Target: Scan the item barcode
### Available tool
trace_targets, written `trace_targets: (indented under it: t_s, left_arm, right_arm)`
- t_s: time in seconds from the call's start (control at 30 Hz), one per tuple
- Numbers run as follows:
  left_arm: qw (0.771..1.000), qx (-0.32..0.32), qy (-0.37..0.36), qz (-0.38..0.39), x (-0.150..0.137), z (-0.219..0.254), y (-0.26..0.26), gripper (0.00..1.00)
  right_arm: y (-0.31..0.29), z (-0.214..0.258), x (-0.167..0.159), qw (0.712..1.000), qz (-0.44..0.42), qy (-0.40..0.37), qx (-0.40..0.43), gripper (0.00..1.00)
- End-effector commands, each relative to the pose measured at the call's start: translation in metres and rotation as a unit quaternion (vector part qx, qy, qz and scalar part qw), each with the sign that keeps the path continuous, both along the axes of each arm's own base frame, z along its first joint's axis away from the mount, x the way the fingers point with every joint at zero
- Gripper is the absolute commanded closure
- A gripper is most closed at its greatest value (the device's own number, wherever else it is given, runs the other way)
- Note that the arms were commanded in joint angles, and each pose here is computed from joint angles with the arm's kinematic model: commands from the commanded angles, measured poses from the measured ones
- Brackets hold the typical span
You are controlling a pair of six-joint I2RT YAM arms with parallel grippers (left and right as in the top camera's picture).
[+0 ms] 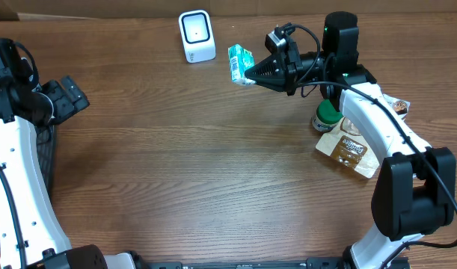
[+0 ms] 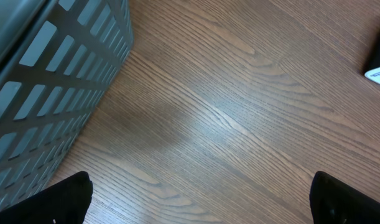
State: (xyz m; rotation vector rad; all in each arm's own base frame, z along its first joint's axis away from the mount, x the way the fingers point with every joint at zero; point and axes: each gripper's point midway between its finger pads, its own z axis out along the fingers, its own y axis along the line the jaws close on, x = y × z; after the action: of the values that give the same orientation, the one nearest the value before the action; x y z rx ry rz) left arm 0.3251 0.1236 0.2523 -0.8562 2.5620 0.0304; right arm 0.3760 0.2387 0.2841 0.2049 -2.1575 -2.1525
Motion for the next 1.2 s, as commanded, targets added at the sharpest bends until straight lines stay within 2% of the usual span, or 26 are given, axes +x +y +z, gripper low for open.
trace_targets:
  t_s: [0.0, 0.3, 0.67, 0.77, 0.9, 1.03, 1.17]
  left_arm:
    - [1.0, 0.009, -0.002, -0.007, 0.001, 0.003, 0.002, 0.01]
    - [1.0, 0.009, -0.002, -0.007, 0.001, 0.003, 0.002, 0.0]
    - [1.0, 0.009, -0.002, -0.007, 0.001, 0.003, 0.002, 0.0]
    - [1.0, 0.009, -0.002, -0.007, 0.001, 0.003, 0.002, 0.0]
    - [1.0, 0.009, -0.002, -0.007, 0.001, 0.003, 0.002, 0.01]
    - [1.0, 0.009, -0.002, -0.007, 0.001, 0.003, 0.002, 0.0]
    - [1.0, 0.009, -0.002, -0.007, 0.001, 0.003, 0.002, 0.01]
  right_arm:
    - [-0.004, 0.015, -0.005, 0.999, 0.012, -0.04, 0.012, 0.96]
    - [-0.004, 0.012, -0.006, 0.998, 0.012, -0.053, 0.015, 0.96]
    - [-0.005, -0.013, -0.012, 0.996, -0.007, -0.084, 0.005, 0.96]
    - [-0.005, -0.035, -0.005, 0.996, -0.043, -0.071, -0.043, 0.96]
    - [-0.013, -0.088, 0.0, 0.979, -0.094, -0.043, -0.177, 0.96]
    - [-0.026, -0.136, -0.003, 0.939, -0.121, -0.031, -0.319, 0.96]
    - [-0.041, -0.152, 0.004, 0.891, -0.147, -0.048, -0.427, 0.96]
